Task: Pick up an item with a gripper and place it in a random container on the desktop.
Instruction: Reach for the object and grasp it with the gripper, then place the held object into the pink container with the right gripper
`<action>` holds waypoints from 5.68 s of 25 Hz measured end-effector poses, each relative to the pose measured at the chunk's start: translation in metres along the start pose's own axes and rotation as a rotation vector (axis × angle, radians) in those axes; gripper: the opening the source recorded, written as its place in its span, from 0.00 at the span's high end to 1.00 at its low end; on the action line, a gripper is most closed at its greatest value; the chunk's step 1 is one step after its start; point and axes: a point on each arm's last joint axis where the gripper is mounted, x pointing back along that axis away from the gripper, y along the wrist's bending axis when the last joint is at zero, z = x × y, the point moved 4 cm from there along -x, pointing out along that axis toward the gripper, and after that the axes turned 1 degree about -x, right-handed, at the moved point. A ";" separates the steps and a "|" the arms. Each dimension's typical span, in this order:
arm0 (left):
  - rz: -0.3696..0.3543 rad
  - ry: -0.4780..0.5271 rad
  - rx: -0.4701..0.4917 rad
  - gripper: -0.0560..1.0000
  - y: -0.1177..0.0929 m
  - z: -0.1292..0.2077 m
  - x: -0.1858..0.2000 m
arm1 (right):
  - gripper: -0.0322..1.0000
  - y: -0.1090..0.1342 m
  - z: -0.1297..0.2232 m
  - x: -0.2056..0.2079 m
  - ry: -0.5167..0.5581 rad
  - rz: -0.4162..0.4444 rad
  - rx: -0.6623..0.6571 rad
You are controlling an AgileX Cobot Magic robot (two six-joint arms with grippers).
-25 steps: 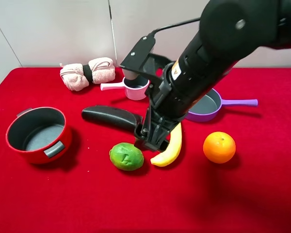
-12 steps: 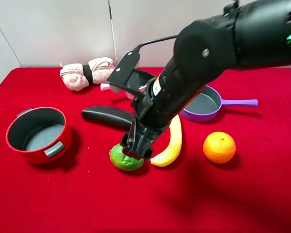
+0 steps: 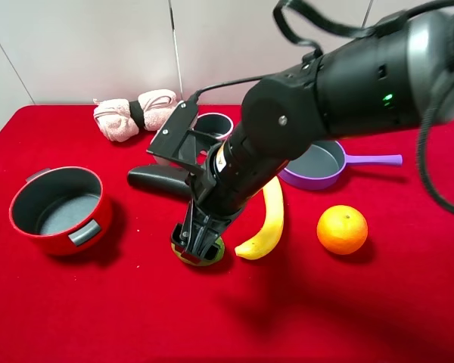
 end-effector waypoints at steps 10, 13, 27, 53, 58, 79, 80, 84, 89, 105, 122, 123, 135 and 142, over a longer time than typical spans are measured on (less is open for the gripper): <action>0.000 0.000 0.000 0.01 0.000 0.000 0.000 | 0.30 0.000 0.007 -0.023 0.039 -0.007 -0.005; 0.000 0.000 0.000 0.01 0.000 0.000 0.000 | 0.30 0.000 0.009 -0.029 0.046 -0.007 -0.006; 0.000 0.000 0.000 0.01 0.000 0.000 0.000 | 0.30 -0.001 0.021 -0.061 0.098 -0.011 0.000; 0.000 0.000 0.000 0.01 0.000 0.000 0.000 | 0.52 0.001 0.030 -0.073 0.140 -0.026 -0.008; 0.000 0.000 0.000 0.01 0.000 0.000 0.000 | 0.52 0.003 0.030 -0.072 0.149 -0.038 -0.027; 0.000 0.000 0.000 0.01 0.000 0.000 0.000 | 0.52 -0.005 -0.010 -0.051 0.159 -0.068 -0.008; 0.000 0.000 0.000 0.01 0.000 0.000 0.000 | 0.52 -0.007 -0.013 -0.049 0.161 -0.066 -0.004; 0.000 0.000 0.000 0.01 0.000 0.000 0.000 | 0.52 -0.026 -0.019 -0.040 0.174 -0.046 -0.005; 0.000 0.000 0.000 0.01 0.000 0.000 0.000 | 0.52 -0.051 -0.027 -0.027 0.176 -0.009 -0.004; 0.000 0.000 0.000 0.01 0.000 0.000 0.000 | 0.52 -0.154 -0.034 -0.003 0.093 0.108 -0.044; 0.000 0.000 0.000 0.01 0.000 0.000 0.000 | 0.52 -0.215 -0.051 -0.020 0.015 0.181 -0.064; 0.000 0.000 0.000 0.01 0.000 0.000 0.000 | 0.52 -0.217 -0.053 -0.021 0.003 0.183 -0.063; 0.000 0.000 0.000 0.01 0.000 0.000 0.000 | 0.52 -0.225 -0.072 -0.039 -0.098 0.169 -0.079; 0.000 0.000 0.000 0.01 0.000 0.000 0.000 | 0.52 -0.227 -0.069 -0.054 -0.101 0.167 -0.074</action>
